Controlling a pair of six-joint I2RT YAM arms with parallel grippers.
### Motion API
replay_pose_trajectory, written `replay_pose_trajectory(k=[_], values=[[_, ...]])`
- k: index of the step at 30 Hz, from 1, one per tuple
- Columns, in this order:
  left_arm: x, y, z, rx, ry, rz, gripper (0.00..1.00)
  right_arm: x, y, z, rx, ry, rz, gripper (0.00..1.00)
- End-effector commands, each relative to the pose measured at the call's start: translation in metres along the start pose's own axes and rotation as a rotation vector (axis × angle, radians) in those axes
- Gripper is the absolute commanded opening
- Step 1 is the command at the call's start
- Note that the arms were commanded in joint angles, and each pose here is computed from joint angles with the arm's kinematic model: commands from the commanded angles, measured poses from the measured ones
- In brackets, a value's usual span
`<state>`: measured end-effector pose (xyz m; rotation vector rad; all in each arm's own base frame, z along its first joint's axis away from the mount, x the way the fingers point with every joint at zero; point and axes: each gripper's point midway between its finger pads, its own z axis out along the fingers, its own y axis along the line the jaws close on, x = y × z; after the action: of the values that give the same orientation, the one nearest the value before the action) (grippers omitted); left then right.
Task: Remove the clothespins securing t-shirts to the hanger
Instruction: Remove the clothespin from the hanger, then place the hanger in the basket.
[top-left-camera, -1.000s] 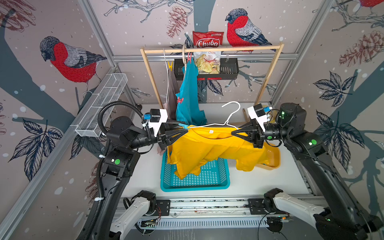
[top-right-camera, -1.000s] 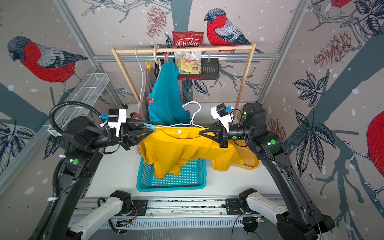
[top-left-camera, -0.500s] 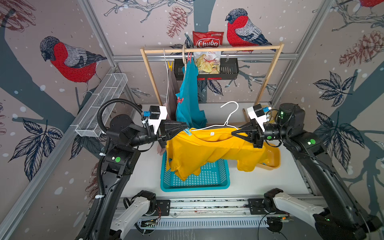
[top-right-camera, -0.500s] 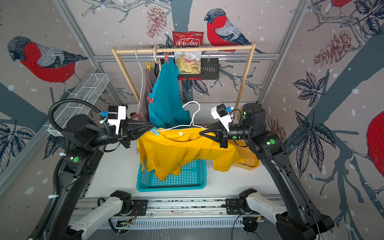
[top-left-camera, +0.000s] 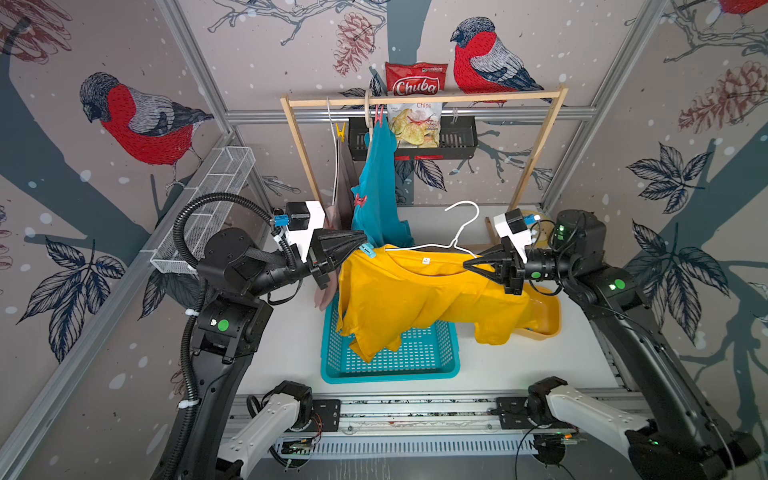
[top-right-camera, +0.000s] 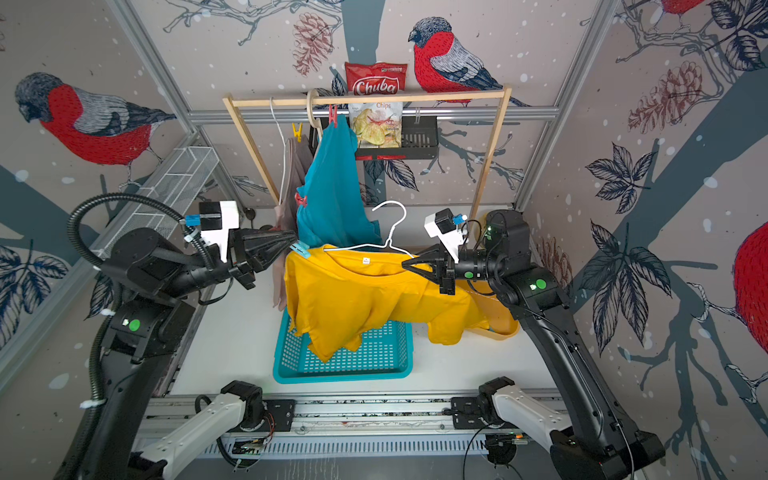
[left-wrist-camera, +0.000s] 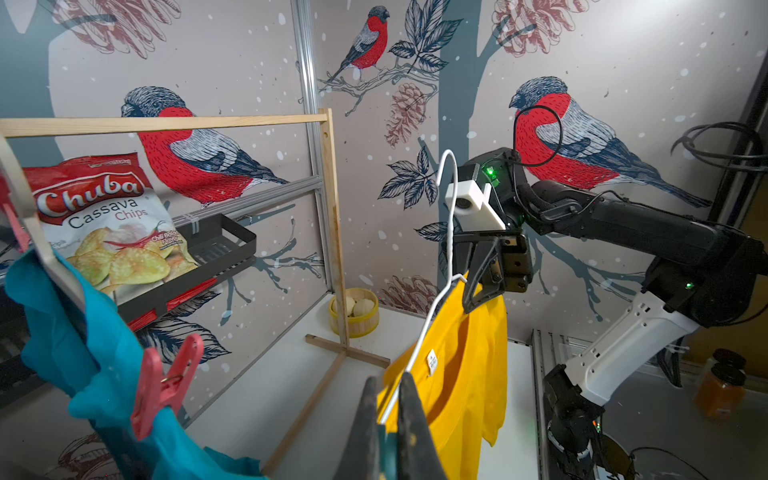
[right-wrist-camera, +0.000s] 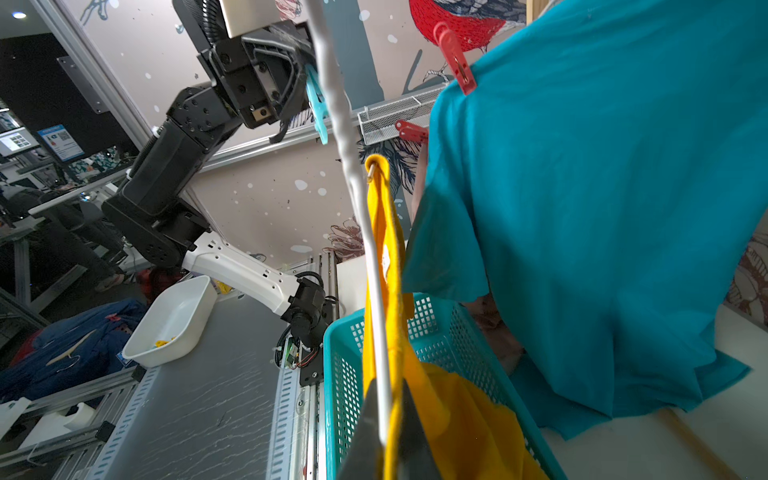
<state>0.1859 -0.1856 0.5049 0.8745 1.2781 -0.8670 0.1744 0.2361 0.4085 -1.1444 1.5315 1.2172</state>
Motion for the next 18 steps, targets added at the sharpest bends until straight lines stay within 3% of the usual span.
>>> replay_pose_trajectory(k=[1,8,12,15,18], values=[[-0.004,0.009,-0.002,-0.060,-0.004,0.027,0.00,0.001,-0.006,0.003,0.006,-0.007,-0.005,0.00],[-0.010,0.018,-0.002,-0.114,-0.011,0.006,0.00,0.022,-0.030,0.019,0.051,0.046,0.064,0.00],[-0.001,0.034,-0.002,-0.185,0.000,-0.037,0.00,0.061,-0.043,0.061,0.096,0.186,0.108,0.00],[0.004,0.042,-0.002,-0.229,-0.002,-0.066,0.00,0.093,-0.034,0.099,0.014,0.299,0.139,0.00],[0.007,0.052,-0.008,-0.303,-0.020,-0.093,0.00,0.108,-0.023,0.120,-0.086,0.335,0.186,0.00]])
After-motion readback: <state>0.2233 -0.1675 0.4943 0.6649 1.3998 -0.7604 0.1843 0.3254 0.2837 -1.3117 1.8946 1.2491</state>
